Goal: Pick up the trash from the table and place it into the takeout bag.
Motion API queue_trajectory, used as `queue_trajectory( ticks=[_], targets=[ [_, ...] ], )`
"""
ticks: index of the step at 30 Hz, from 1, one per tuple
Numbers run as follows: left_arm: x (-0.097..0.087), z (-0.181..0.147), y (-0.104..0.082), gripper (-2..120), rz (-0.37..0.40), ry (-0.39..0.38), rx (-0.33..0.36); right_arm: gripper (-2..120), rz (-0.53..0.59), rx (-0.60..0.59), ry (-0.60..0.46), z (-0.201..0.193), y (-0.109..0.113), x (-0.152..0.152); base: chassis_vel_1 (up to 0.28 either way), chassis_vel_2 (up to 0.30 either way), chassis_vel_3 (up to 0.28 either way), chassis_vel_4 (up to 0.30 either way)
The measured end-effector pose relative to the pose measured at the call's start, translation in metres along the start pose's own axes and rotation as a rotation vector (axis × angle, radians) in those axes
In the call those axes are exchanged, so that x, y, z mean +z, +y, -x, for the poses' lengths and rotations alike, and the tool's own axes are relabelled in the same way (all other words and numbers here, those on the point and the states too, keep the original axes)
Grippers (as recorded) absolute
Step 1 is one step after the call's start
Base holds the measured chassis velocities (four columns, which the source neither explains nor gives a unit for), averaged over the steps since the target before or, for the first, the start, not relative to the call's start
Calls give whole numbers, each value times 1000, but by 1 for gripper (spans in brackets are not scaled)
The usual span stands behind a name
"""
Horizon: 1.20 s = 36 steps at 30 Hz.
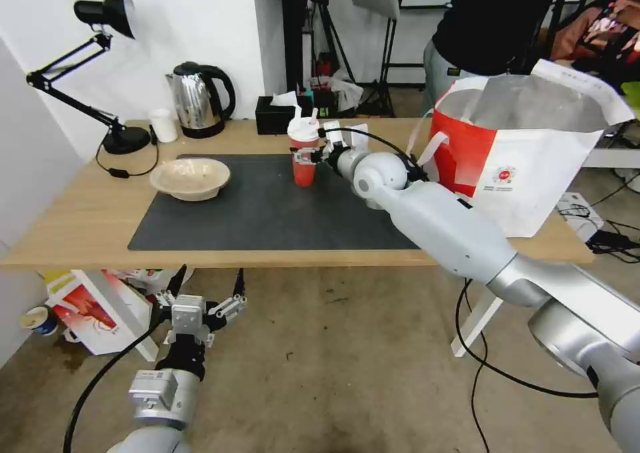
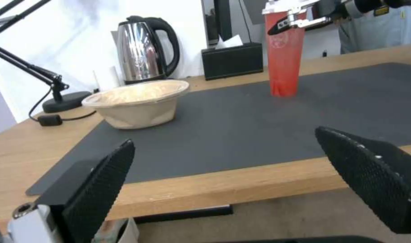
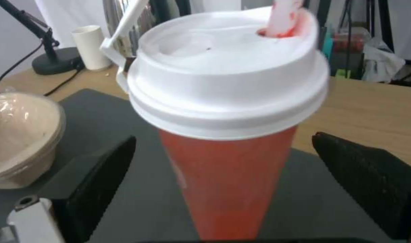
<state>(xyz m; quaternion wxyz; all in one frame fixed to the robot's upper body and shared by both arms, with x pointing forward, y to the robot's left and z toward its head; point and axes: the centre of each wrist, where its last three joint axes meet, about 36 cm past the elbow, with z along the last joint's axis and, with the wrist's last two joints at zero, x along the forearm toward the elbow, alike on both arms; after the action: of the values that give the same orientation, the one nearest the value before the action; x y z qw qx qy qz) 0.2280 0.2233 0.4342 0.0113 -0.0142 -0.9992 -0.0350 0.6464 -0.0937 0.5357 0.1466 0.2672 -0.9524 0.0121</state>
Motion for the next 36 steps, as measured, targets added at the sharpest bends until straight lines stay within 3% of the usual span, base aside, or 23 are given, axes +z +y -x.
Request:
queue_trajectory(
  ticks=[17,21,30,36],
  targets=[
    [0,0,0,100,0,0,0,100,1,-11,0,14,1,1,0,0,0,0],
    [0,0,0,100,0,0,0,90,7,-19,-3,15,-3,3,0,0,0,0],
    [0,0,0,100,0,0,0,55,20,-23,1,13,-8,11,0,0,0,0],
    [0,0,0,100,0,0,0,42,21,-20,2,11,-10,14,0,0,0,0]
  ],
)
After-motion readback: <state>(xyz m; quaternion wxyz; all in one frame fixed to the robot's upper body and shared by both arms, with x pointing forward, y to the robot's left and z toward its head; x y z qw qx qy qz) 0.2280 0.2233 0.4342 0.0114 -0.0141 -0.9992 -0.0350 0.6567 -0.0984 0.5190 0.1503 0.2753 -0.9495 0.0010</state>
